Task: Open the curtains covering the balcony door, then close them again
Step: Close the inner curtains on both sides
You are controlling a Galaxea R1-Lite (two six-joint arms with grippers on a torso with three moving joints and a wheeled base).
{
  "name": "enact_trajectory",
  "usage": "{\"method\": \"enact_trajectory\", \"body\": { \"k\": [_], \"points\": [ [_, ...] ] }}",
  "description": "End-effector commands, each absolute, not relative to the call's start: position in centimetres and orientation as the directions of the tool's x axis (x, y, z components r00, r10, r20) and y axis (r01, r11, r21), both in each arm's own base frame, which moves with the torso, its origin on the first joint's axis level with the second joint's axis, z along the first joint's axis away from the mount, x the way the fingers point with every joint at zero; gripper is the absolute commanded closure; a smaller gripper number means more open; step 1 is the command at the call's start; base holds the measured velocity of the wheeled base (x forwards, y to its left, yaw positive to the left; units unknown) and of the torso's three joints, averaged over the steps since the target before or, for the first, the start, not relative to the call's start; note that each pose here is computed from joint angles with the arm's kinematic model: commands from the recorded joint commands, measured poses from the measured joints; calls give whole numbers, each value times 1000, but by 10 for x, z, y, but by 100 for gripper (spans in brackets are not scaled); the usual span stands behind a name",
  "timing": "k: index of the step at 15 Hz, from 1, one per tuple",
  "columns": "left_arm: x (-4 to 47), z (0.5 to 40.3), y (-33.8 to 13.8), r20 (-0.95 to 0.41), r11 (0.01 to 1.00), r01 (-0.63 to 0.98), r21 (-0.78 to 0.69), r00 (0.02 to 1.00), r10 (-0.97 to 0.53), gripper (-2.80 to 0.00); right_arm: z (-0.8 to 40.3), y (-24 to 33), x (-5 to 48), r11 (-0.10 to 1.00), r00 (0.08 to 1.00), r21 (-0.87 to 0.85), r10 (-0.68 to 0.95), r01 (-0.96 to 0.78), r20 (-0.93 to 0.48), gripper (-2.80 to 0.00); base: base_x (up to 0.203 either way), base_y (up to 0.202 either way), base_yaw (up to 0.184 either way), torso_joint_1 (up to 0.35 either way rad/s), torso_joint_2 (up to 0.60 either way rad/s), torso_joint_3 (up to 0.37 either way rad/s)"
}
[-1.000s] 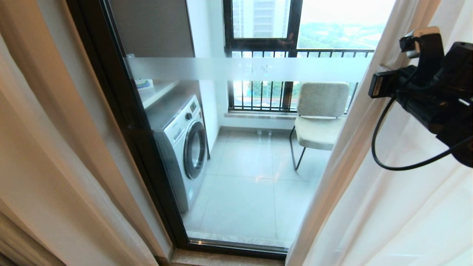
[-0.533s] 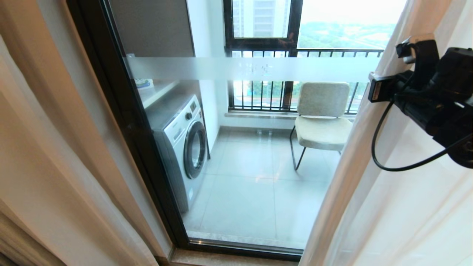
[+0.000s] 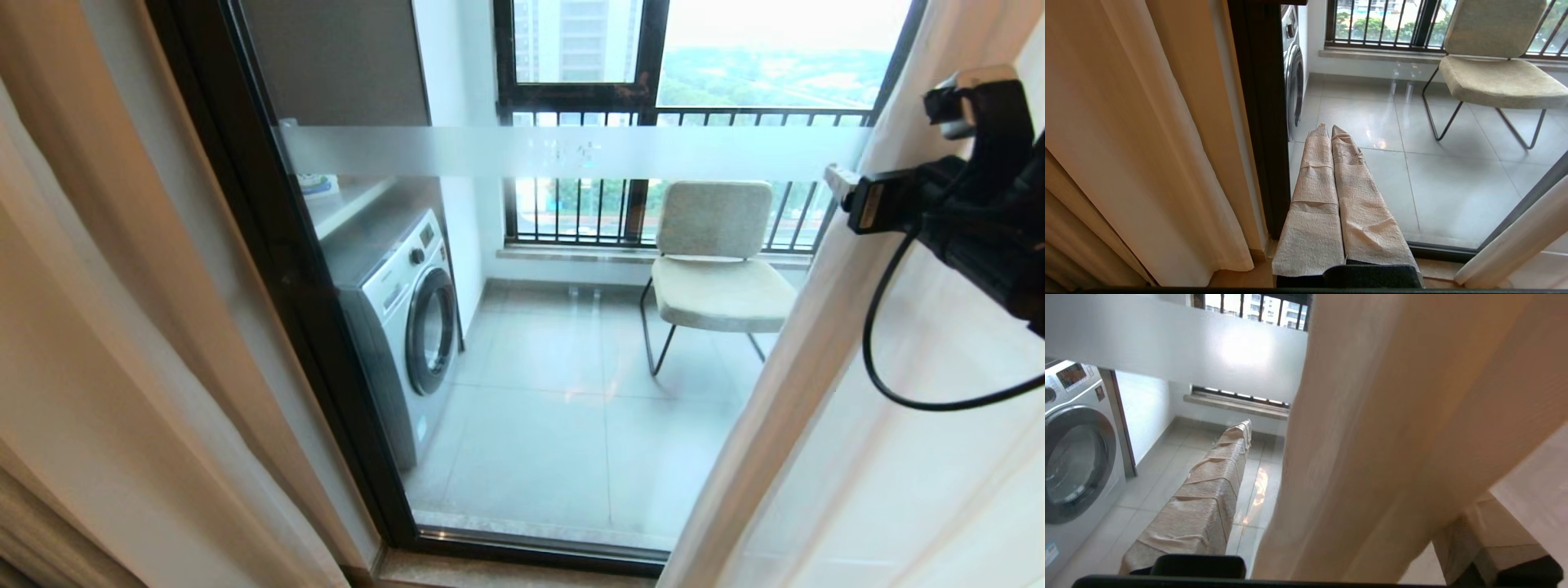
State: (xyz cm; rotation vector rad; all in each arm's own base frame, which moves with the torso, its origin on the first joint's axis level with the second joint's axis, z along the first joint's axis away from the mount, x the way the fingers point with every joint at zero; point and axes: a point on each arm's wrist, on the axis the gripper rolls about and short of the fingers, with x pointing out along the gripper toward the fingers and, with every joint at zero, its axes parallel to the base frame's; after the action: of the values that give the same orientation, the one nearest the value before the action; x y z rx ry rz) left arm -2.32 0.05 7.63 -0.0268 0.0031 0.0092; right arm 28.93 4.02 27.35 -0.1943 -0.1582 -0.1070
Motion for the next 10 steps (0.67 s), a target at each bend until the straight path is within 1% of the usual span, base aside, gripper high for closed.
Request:
{"method": "enact_trajectory", "body": {
  "k": [1, 6, 8, 10],
  "points": [
    [-23, 76, 0, -3, 1000, -9, -28, 1000, 9, 0, 284, 33, 243, 976, 975, -175, -92, 129, 202, -280, 0, 0, 0, 0, 0, 0],
    [-23, 76, 0, -2, 1000, -9, -28, 1000, 9, 0, 256, 20, 164, 975, 984, -190, -90, 118, 151, -280, 0, 0, 0, 0, 0, 0],
    [-23, 76, 0, -3, 1000, -9, -28, 1000, 9, 0, 247, 17, 145, 974, 987, -195, -90, 116, 135, -280, 0, 0, 0, 0, 0, 0],
    [-23, 76, 0, -3, 1000, -9, -28, 1000, 9, 0, 245, 16, 140, 973, 988, -199, -92, 115, 125, -280, 0, 0, 0, 0, 0, 0]
  ]
}}
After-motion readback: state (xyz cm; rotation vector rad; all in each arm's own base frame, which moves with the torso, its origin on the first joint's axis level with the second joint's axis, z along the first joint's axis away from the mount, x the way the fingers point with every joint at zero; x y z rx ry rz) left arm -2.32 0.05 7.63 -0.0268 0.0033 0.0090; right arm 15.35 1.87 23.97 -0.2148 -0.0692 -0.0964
